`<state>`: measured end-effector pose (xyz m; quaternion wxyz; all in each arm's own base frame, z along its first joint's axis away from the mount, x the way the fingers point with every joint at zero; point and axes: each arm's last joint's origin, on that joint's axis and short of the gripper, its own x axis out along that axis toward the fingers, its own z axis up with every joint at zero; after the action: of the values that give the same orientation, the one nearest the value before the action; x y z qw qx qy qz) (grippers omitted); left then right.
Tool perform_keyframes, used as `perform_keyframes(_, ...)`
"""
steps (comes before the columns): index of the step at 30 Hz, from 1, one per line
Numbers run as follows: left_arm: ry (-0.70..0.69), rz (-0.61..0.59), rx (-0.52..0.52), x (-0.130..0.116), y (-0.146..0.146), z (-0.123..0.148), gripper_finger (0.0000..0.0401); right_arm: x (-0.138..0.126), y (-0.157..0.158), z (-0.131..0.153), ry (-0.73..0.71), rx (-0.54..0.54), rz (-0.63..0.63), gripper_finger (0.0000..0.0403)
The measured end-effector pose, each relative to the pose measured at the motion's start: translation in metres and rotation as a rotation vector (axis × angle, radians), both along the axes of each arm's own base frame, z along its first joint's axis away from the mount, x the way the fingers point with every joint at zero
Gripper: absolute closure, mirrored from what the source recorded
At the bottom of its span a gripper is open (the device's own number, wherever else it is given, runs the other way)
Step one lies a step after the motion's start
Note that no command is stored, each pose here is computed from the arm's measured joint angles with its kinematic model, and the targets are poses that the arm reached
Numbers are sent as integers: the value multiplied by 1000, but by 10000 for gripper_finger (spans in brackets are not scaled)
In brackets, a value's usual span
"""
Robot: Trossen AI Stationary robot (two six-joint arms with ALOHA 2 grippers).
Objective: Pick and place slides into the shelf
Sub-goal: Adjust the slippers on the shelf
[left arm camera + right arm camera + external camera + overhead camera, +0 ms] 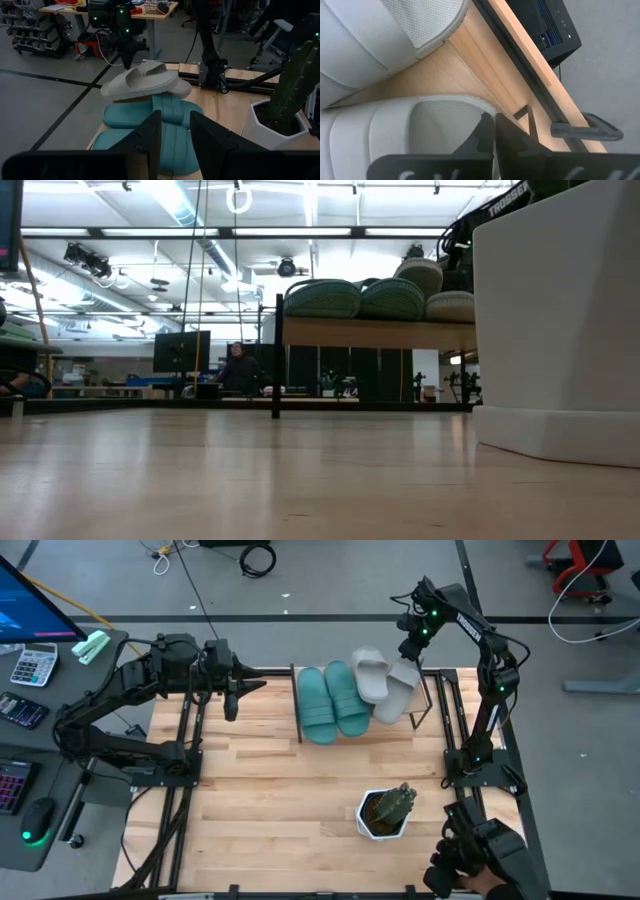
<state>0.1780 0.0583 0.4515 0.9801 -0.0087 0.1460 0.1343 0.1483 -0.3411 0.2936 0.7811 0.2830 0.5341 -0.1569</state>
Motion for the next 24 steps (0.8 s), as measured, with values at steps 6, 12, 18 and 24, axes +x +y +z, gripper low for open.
perform_keyframes(6,0,0,1,0,0,0,294,2,-2,0,-17,-24,14,401)
perform_keyframes(12,-7,0,4,0,0,1,294,5,-4,1,-75,-45,27,402)
perform_keyframes(18,-7,0,4,0,0,1,294,9,-4,3,-170,-37,55,403)
perform_keyframes(24,-15,0,6,0,0,2,294,17,-6,4,-195,-83,83,403)
